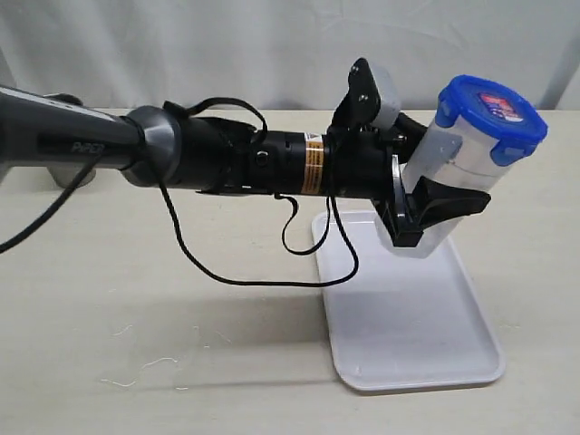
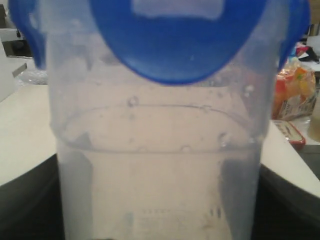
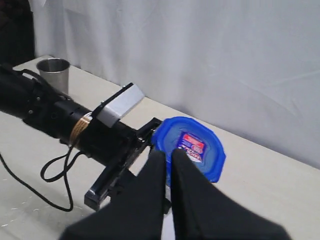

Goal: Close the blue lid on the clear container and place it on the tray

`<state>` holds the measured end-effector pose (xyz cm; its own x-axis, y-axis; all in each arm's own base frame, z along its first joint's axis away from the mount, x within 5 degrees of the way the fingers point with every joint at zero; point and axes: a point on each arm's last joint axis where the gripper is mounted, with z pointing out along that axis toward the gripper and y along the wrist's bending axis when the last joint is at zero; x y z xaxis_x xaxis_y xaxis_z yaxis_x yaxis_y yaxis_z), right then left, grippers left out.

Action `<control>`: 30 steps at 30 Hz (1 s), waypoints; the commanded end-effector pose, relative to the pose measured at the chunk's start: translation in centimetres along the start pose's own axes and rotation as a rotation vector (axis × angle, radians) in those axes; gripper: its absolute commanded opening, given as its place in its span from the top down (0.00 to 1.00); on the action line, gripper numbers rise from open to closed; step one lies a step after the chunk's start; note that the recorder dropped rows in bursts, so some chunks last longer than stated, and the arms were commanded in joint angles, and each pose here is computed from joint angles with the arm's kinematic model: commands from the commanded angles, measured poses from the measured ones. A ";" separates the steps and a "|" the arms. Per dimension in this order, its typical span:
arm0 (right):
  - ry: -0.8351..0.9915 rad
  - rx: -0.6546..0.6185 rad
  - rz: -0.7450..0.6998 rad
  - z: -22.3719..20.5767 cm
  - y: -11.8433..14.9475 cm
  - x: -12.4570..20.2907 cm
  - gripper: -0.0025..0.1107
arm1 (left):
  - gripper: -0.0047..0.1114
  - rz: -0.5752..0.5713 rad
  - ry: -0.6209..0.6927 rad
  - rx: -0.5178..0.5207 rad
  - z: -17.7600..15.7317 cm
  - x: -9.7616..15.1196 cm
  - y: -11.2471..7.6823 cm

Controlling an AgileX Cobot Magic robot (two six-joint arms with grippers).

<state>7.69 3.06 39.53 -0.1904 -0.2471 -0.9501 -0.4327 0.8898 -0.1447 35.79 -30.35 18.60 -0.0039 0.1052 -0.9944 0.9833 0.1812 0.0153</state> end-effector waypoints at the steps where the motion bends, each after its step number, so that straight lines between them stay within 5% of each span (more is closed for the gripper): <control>1: 0.012 0.129 0.046 1.5 -0.4 2.0 0.94 | 0.96 -0.075 -0.094 0.021 0.2 2.2 0.6; 10: 0.138 0.135 -0.028 5.0 1.4 3.3 0.94 | 0.96 -0.062 -0.160 0.042 0.7 6.4 0.6; 19: 0.362 0.169 -0.138 11.3 4.0 4.0 0.94 | 0.96 -0.053 -0.126 0.024 -0.2 7.1 1.6; 30: 0.467 0.074 0.106 16.7 0.8 3.6 0.94 | 0.96 -0.018 -0.039 0.090 -1.4 8.1 2.0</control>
<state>20.24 9.66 30.89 -0.6135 -0.3110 -0.7259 -0.3116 0.9399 -0.1393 37.49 -27.69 10.11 -0.0201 0.0904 -0.9957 0.9935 0.1137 -0.0097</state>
